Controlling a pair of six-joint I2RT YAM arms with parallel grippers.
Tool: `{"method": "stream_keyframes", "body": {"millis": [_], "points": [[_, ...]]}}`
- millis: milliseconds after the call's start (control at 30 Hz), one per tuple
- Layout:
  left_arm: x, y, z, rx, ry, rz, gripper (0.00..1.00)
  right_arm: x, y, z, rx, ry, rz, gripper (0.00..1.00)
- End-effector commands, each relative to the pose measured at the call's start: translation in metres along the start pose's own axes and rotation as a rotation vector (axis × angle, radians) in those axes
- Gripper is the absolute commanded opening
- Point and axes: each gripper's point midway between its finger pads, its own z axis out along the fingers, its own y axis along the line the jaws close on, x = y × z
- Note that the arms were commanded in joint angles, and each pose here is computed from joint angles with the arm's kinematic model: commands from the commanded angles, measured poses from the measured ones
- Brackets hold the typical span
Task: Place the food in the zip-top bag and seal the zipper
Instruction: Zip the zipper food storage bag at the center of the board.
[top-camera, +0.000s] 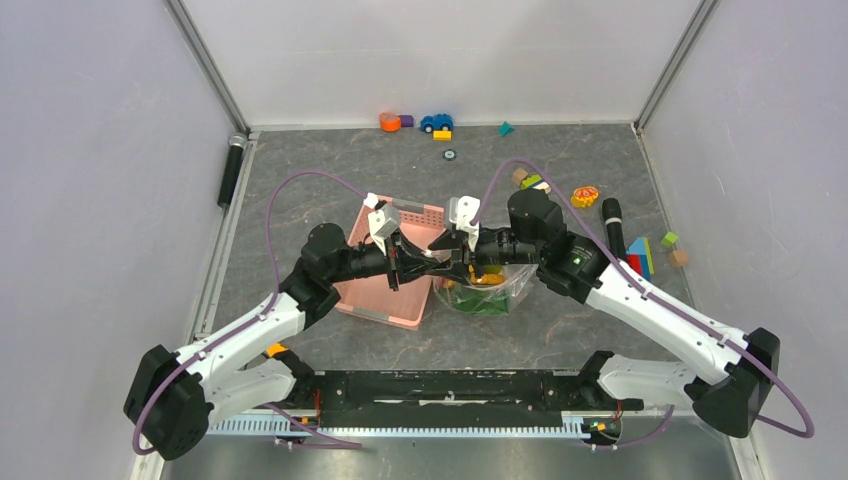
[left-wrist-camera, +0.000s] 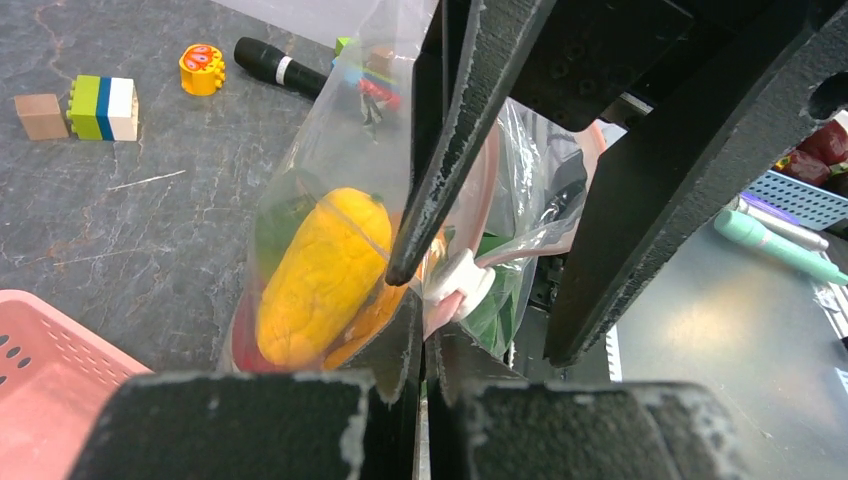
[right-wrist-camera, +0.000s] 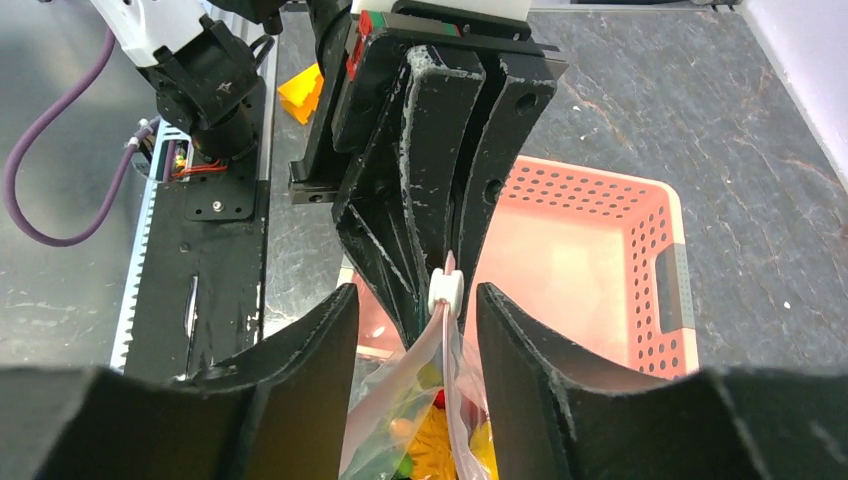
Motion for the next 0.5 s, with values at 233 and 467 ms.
{"method": "stream_keyframes", "body": {"millis": [233, 467], "points": [[-0.0263, -0.0105, 0.0015, 0.037, -0.049, 0.018, 0.02, -0.0158, -0.0063, -0.003, 0.054, -0.04, -0.034, 0.43], [-0.0251, -0.0108, 0.0015, 0.038, -0.046, 0.005, 0.02, -0.0182, -0.0066, -0.0017, 0.06, -0.053, -0.028, 0.27]]}}
